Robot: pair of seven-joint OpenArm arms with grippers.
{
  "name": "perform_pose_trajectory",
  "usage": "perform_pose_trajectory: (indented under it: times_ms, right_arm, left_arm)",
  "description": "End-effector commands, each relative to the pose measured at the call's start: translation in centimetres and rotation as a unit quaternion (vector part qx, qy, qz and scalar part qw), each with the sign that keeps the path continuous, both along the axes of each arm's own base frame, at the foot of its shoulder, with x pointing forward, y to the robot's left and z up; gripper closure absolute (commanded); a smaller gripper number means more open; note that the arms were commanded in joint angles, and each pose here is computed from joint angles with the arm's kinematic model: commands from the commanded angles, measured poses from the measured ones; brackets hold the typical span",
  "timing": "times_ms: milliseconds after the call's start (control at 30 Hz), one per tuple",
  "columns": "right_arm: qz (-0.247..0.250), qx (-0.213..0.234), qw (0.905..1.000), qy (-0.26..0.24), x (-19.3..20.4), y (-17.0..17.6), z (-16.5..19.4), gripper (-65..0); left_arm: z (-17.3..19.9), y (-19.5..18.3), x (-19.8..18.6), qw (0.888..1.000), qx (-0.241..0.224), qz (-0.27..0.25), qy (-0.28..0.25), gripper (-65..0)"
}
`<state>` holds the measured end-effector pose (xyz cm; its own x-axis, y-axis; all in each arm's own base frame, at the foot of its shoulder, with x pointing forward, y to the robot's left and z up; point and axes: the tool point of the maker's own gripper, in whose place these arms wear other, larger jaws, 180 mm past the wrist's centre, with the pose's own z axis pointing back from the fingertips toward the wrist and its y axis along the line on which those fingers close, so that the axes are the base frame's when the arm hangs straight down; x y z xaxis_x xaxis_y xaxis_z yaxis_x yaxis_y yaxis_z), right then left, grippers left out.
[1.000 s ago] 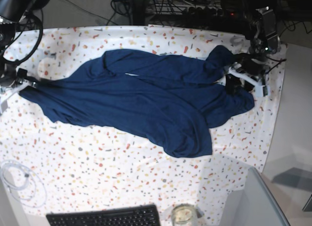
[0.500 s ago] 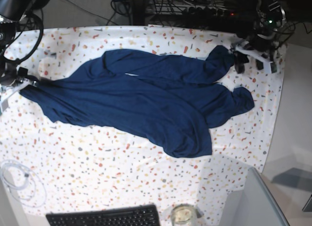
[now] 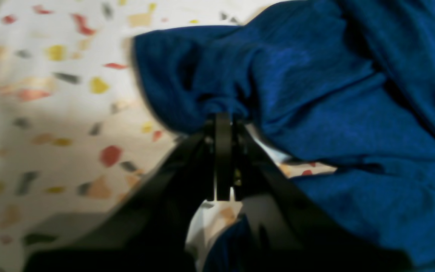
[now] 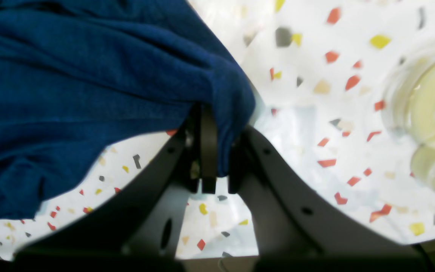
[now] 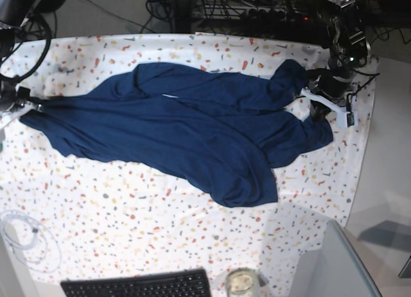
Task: Layout the t-shirt on the table in an organized manner, then fold the t-shirt properly
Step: 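Release the fabric and lift the left gripper clear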
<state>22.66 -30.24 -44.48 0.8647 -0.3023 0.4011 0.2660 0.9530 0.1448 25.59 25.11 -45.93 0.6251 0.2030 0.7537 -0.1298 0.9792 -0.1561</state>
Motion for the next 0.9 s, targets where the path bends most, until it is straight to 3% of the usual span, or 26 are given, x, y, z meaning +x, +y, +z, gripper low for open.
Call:
perform_pose_trajectory:
  times_ms: [0,233,467,633,767,867]
  right_arm:
    - [0.0,-0.013,0.9996,-0.024,1.2,-0.9,1.3,0.0]
    - [0.001,-0.021,0.9995,-0.024,1.2,-1.6,1.6,0.0]
    - [0.003,-0.035,0.9991,-0.024,1.2,-2.8,2.2,0.0]
    - [0.003,-0.034,0.9991,-0.024,1.2,-2.6,2.2,0.0]
    - [0.006,-0.033,0.9992,-0.022,1.2,-2.5,2.1,0.0]
    - [0.006,-0.033,0.9992,-0.022,1.2,-2.4,2.0,0.0]
  left_arm:
    - [0.4,0.7,0.7,1.0,0.003,0.003,-0.012,0.0]
    - [-2.2,4.5,1.2,0.999,0.005,0.02,0.031,0.0]
    - [0.0,7.0,2.4,0.999,0.033,0.025,-0.012,0.0]
    - [2.4,5.1,1.4,0.999,0.052,-0.007,-0.01,0.0]
    - [4.8,2.4,2.1,0.997,-0.008,0.027,-0.068,0.0]
    - [3.9,0.1,3.5,0.998,-0.015,0.002,-0.063,0.0]
